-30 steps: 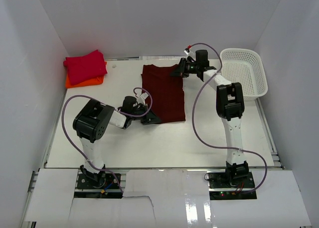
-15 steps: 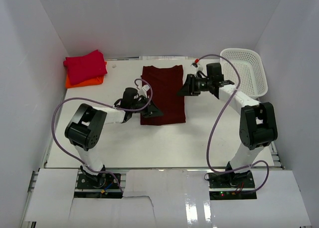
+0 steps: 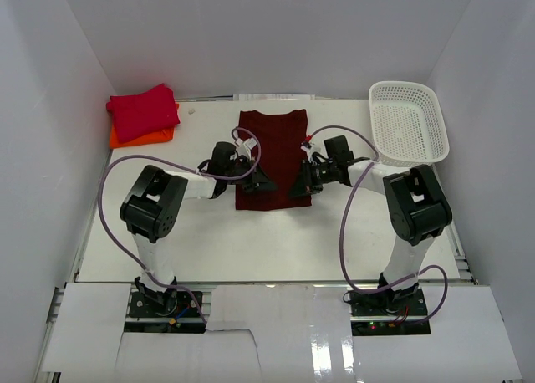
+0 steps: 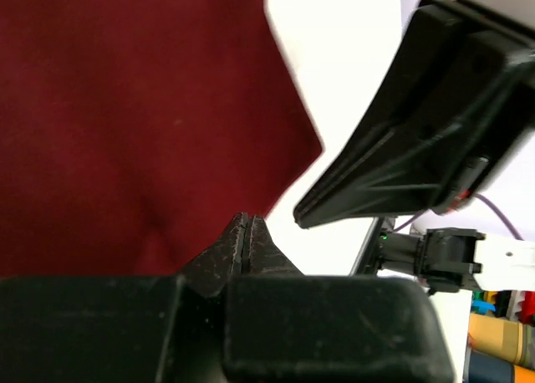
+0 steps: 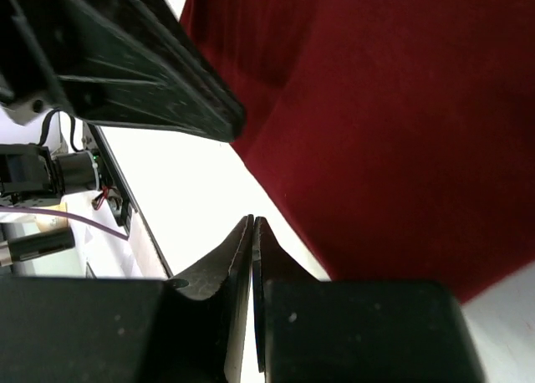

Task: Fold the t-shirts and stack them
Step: Grab one side of the 2/3 rectangular tshirt with both arms

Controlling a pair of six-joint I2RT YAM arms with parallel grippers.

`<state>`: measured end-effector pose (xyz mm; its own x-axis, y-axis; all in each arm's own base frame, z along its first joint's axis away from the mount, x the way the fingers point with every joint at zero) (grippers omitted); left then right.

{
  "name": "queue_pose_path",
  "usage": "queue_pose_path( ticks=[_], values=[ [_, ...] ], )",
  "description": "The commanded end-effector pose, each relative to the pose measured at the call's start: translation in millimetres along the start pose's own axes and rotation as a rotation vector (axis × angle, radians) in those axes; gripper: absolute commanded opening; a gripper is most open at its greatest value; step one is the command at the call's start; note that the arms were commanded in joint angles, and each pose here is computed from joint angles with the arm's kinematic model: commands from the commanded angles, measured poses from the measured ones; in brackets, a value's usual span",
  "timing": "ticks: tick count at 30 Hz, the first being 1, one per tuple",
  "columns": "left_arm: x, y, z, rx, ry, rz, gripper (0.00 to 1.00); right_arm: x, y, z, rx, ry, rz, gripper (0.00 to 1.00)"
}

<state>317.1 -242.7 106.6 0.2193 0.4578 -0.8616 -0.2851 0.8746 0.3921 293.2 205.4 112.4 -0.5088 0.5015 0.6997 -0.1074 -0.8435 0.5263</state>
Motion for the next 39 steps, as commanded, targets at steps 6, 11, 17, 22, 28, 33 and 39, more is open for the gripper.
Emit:
queue_pose_path(
  ticks=[6,11,17,22,28,33,39],
  values=[
    [19,-6,-11,0.035,-0.005,0.033,0.0,-8,-24,-3,-0.006,-0.005,0.101,0.08],
    [22,-6,-12,0.036,-0.004,0.038,0.0,-26,-36,-20,0.031,-0.049,0.098,0.08],
    [22,-3,-14,0.035,-0.003,0.041,0.0,-50,-40,-47,0.065,-0.133,0.028,0.08],
    [23,-3,-13,0.036,0.003,0.039,0.0,-50,-36,-46,0.051,-0.136,0.015,0.08],
    [15,0,-8,0.025,-0.004,0.03,0.0,-29,-20,-5,0.004,-0.058,-0.023,0.08],
    [3,8,4,0.021,-0.007,0.05,0.0,-2,7,19,-0.021,0.0,-0.099,0.08],
    [-29,43,29,-0.041,-0.068,0.122,0.0,27,37,31,-0.084,0.078,-0.144,0.11]
  ],
)
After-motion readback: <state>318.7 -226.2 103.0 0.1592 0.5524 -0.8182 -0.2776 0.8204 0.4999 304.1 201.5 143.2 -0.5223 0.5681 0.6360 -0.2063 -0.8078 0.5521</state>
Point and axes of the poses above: each gripper's point midway between its finger pads, its own y axis back along the fingers, its own x axis along the line the jaws close on, z = x × y, the point moved 8 cm from there along y, back along the fingers, and after that the axes turned 6 degrees about y, right-handed, at the moved point
